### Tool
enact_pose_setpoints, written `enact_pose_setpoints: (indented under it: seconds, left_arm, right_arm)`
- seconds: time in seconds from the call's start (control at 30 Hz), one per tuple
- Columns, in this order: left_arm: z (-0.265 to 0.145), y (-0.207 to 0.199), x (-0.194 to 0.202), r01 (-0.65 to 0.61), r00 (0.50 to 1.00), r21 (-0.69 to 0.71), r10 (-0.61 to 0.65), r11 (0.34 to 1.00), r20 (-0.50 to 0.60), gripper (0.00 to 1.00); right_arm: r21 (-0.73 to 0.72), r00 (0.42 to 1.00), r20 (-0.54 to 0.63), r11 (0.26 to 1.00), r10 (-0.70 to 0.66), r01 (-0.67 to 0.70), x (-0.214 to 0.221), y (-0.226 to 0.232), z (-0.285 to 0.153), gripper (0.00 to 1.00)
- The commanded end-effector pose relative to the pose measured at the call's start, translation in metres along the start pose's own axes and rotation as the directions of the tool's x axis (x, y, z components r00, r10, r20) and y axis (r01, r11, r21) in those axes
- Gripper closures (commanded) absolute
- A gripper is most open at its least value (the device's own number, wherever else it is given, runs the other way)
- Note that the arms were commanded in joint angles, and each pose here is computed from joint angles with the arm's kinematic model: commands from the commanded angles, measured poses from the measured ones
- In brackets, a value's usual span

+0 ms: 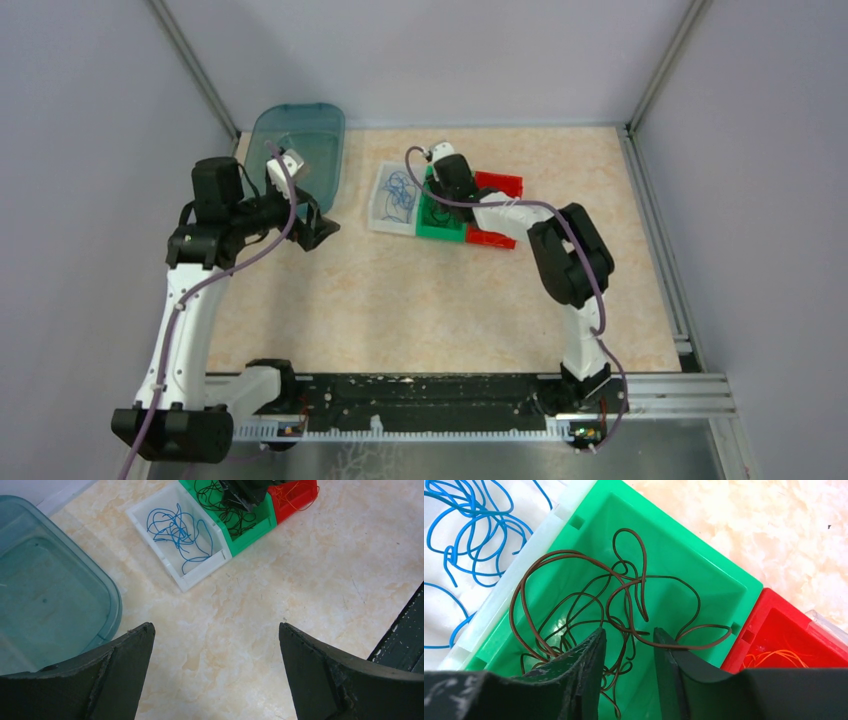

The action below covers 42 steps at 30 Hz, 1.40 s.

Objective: Untangle the cables

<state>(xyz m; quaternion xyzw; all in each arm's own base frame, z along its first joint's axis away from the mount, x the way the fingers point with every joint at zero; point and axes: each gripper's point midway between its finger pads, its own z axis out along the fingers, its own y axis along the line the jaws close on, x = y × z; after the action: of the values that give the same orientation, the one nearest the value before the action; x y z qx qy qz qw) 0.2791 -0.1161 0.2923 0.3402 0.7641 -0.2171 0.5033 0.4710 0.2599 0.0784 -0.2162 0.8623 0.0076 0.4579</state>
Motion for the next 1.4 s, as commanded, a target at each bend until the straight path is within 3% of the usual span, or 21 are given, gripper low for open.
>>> enact_pose_setpoints:
  seconds: [0.0,0.13,0.2,0.23,0.3,0.33,0.53,0.67,0.77,0.83,0.9,1.03,1.17,1.37]
  left_arm:
    - [-0.001,0.008,-0.017,-0.010,1.000,-0.025,0.011,1.000,0.029,0.00]
    - [-0.001,0.013,-0.025,-0.018,0.999,-0.039,0.020,0.999,0.040,0.00]
    - [0.000,0.016,-0.027,-0.022,0.999,-0.046,0.024,0.999,0.044,0.00]
    - [0.001,0.018,-0.028,-0.025,0.999,-0.050,0.027,0.998,0.047,0.00]
    - [0.004,0.022,-0.027,-0.024,0.998,-0.060,0.027,0.998,0.050,0.00]
    - [0.007,0.025,-0.025,-0.019,0.998,-0.069,0.022,0.997,0.051,0.00]
    - [0.033,0.063,0.002,0.029,0.996,-0.140,-0.017,0.990,0.084,0.00]
    - [0.055,0.087,0.049,0.085,0.992,-0.186,-0.066,0.979,0.105,0.00]
    - [0.072,0.093,0.087,0.099,0.991,-0.217,-0.075,0.971,0.115,0.00]
    - [0.080,0.092,0.113,0.131,0.988,-0.227,-0.108,0.965,0.110,0.00]
    - [0.086,0.094,0.129,0.142,0.986,-0.247,-0.115,0.959,0.120,0.00]
    - [0.096,0.097,0.158,0.163,0.981,-0.276,-0.127,0.947,0.144,0.00]
    - [0.101,0.095,0.173,0.182,0.975,-0.286,-0.134,0.941,0.179,0.00]
    - [0.087,0.101,0.166,0.105,0.962,-0.384,0.005,0.917,0.275,0.00]
  right_arm:
    - [0.022,0.984,0.169,0.998,0.052,-0.056,-0.083,-0.016,-0.044,0.57]
    - [0.040,0.974,0.218,0.997,0.060,-0.071,-0.109,-0.029,-0.074,0.51]
    - [0.059,0.971,0.233,0.996,0.059,-0.074,-0.115,-0.037,-0.088,0.43]
    - [0.069,0.969,0.241,0.995,0.059,-0.078,-0.117,-0.041,-0.095,0.33]
    - [0.079,0.963,0.263,0.993,0.064,-0.088,-0.120,-0.048,-0.113,0.03]
    - [0.082,0.959,0.276,0.992,0.069,-0.095,-0.122,-0.051,-0.121,0.01]
    - [0.053,0.862,0.437,0.950,0.255,-0.308,-0.121,-0.093,-0.190,0.01]
    - [0.106,0.756,0.538,0.859,0.374,-0.501,-0.075,-0.163,-0.221,0.01]
    - [0.254,0.703,0.601,0.742,0.381,-0.620,-0.019,-0.213,-0.233,0.01]
    - [0.359,0.694,0.639,0.669,0.332,-0.651,0.015,-0.236,-0.242,0.01]
    - [0.455,0.724,0.629,0.621,0.283,-0.639,0.049,-0.247,-0.244,0.01]
    - [0.547,0.755,0.578,0.540,0.310,-0.640,0.118,-0.253,-0.232,0.01]
    - [0.558,0.771,0.557,0.548,0.310,-0.624,0.155,-0.249,-0.217,0.01]
    - [0.519,0.738,0.617,0.563,0.273,-0.643,0.153,-0.249,-0.209,0.04]
